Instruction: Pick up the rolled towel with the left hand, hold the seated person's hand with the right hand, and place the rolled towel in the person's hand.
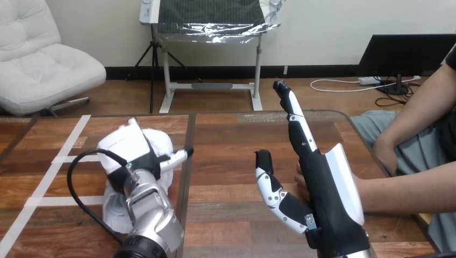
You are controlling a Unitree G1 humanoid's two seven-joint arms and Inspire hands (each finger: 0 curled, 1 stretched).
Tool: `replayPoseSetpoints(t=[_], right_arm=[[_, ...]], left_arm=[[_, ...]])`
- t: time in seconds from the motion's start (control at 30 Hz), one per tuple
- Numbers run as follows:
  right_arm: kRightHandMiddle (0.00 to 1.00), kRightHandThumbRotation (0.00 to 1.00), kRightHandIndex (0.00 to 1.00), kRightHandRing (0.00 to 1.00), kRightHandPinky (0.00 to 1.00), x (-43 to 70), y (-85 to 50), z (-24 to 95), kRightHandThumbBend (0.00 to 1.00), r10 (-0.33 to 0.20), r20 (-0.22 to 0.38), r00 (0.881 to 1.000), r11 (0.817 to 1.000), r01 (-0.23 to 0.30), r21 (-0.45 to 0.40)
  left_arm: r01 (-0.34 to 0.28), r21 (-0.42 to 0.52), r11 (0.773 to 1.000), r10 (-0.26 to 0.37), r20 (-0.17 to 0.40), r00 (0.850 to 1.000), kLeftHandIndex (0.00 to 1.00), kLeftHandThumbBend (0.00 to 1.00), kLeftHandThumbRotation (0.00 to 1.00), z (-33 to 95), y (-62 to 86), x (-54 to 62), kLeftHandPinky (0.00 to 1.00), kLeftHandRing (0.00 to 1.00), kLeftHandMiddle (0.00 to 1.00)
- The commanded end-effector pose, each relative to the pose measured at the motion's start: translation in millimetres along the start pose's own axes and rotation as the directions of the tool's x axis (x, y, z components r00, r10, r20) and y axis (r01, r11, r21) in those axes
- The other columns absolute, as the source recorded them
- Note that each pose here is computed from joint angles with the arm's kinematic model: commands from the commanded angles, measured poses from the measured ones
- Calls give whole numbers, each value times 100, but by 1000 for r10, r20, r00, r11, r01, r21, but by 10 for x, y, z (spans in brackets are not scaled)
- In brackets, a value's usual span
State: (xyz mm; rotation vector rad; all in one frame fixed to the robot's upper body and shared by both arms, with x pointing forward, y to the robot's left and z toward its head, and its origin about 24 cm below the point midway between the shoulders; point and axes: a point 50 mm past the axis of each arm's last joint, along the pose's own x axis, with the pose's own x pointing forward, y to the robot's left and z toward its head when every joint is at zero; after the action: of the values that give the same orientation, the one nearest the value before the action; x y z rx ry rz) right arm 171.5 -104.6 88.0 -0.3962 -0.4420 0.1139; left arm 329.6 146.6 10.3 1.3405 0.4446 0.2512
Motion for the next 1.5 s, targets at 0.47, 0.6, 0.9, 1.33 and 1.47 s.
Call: replayPoseSetpoints(t=[0.47,0.6,0.9,1.33,1.47], right_arm=[[100,0,100,100,100,74,-78,102,0,-24,49,999,1000,24,1],[100,0,100,100,100,73,-80,103,0,-20,49,999,1000,20,3],[100,0,100,100,100,73,-86,104,0,-15,52,999,1000,16,-6],[100,0,100,100,100,70,-97,104,0,-12,56,998,1000,13,-17],[100,0,100,100,100,69,-99,104,0,-11,55,998,1000,12,-16]], left_arm=[[-102,57,993,102,13,995,96,93,86,18,164,114,96,93,95],[-91,68,994,91,3,996,96,92,86,-8,132,112,94,92,95],[-77,81,994,78,-7,997,95,91,85,-46,77,112,92,91,94],[-30,129,991,35,-42,999,96,92,85,-82,32,129,90,91,94],[-26,146,989,33,-48,998,96,93,85,-92,25,135,88,91,94]])
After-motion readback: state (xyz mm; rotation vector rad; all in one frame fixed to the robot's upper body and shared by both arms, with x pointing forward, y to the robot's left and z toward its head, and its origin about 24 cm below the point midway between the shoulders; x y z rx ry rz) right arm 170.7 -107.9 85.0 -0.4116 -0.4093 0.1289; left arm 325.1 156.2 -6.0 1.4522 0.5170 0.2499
